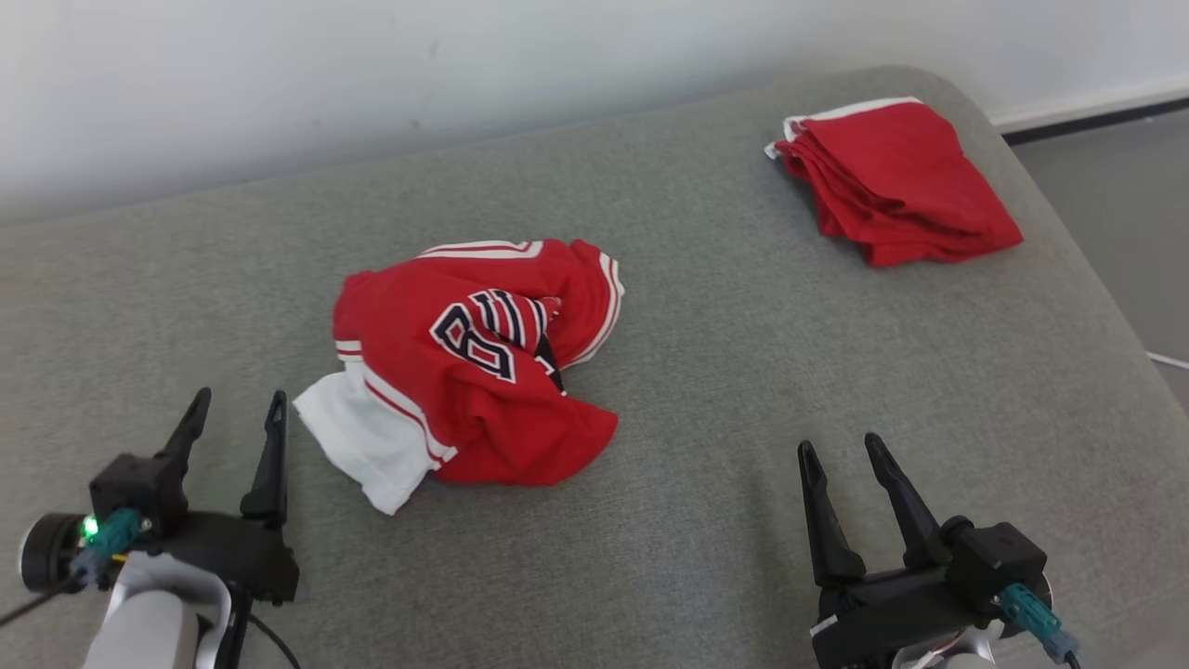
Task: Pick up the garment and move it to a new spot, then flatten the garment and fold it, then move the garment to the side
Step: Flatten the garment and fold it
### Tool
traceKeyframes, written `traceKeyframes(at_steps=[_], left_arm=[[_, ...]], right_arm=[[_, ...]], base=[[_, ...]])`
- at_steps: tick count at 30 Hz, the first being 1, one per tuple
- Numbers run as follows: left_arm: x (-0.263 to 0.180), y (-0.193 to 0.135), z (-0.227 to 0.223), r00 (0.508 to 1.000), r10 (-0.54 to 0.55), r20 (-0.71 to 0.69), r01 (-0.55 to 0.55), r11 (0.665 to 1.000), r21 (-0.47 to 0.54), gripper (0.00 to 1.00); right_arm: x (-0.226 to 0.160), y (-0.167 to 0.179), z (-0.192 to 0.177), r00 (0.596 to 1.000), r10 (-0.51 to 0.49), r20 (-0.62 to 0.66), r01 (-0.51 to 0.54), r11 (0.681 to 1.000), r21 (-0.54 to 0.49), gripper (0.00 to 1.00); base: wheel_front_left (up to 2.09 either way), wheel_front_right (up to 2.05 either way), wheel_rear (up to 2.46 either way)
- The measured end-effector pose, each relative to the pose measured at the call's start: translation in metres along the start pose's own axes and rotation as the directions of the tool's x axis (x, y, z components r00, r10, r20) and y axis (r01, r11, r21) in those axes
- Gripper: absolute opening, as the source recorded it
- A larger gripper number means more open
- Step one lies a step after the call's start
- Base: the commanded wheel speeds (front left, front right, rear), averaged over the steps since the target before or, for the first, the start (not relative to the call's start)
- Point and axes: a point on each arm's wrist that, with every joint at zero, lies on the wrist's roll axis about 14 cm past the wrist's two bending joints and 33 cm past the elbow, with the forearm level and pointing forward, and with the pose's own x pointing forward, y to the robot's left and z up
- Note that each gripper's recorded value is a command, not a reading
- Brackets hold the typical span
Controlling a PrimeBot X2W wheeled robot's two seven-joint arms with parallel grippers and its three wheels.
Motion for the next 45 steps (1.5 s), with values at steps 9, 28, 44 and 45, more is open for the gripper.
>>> traceKeyframes(at_steps=[9,28,44,45], left_arm=[[0.037,-0.014,-0.038,0.985,-0.073,-0.159,0.072,0.997,-0.013,1.0],[0.036,-0.021,-0.058,0.957,-0.102,-0.271,0.095,0.995,-0.04,0.0],[-0.044,0.008,0.016,0.998,0.057,0.012,-0.056,0.997,-0.054,0.0],[-0.053,0.007,0.016,0.998,0.068,0.012,-0.067,0.996,-0.057,0.0]], right_arm=[[0.0,-0.018,-0.003,0.998,-0.055,-0.015,0.054,0.998,-0.007,1.0],[-0.001,-0.024,0.001,0.997,-0.074,-0.003,0.074,0.997,-0.01,1.0],[0.011,0.019,-0.005,0.998,0.06,-0.008,-0.06,0.998,0.008,1.0],[0.012,0.023,-0.006,0.997,0.071,-0.009,-0.071,0.997,0.009,1.0]], base=[[0.0,0.0,0.0],[0.0,0.0,0.0],[0.0,0.0,0.0],[0.0,0.0,0.0]])
